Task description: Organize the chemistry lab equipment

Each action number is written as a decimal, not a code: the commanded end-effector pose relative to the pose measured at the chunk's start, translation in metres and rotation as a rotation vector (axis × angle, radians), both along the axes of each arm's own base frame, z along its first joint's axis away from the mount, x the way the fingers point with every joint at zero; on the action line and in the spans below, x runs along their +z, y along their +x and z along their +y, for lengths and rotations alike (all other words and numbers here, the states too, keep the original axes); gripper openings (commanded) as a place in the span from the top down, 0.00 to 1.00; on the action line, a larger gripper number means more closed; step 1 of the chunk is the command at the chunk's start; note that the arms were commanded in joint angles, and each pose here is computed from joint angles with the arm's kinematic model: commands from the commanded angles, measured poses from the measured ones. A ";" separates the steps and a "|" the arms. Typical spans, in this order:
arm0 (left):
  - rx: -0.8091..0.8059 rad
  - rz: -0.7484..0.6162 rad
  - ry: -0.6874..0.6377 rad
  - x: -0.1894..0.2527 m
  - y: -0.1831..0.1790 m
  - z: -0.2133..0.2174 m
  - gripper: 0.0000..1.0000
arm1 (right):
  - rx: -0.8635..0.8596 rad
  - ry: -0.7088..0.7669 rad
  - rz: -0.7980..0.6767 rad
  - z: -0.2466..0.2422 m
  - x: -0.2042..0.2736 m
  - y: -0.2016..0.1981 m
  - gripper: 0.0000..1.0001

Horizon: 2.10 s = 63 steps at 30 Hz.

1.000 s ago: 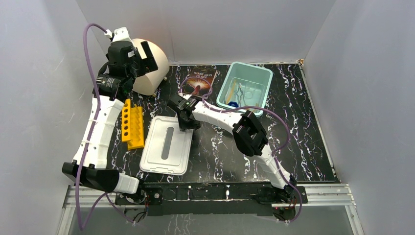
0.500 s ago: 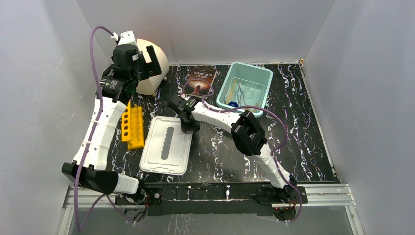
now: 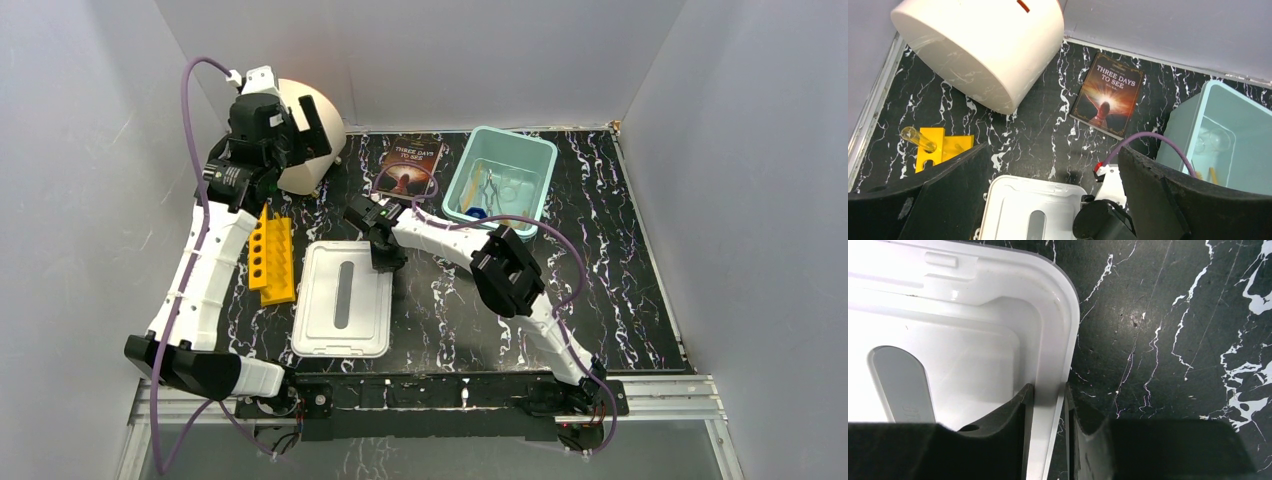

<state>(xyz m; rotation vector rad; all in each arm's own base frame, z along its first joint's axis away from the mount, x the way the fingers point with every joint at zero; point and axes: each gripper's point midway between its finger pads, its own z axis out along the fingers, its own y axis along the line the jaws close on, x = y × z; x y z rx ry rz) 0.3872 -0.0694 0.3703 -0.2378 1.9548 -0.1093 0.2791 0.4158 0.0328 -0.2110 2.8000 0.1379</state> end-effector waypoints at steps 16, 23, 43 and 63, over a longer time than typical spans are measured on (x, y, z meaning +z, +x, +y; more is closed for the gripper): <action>0.000 0.156 -0.082 -0.072 -0.015 -0.012 0.02 | 0.021 0.027 -0.188 -0.057 0.033 0.058 0.85; 0.006 0.315 -0.094 -0.140 -0.037 -0.013 0.08 | 0.067 -0.009 -0.161 -0.073 0.021 0.064 0.83; -0.031 0.608 -0.187 -0.268 -0.096 -0.030 0.15 | 0.100 -0.056 -0.153 -0.077 0.027 0.067 0.75; -0.058 0.694 -0.354 -0.305 -0.127 -0.051 0.20 | 0.145 0.140 -0.188 -0.058 0.055 0.083 0.90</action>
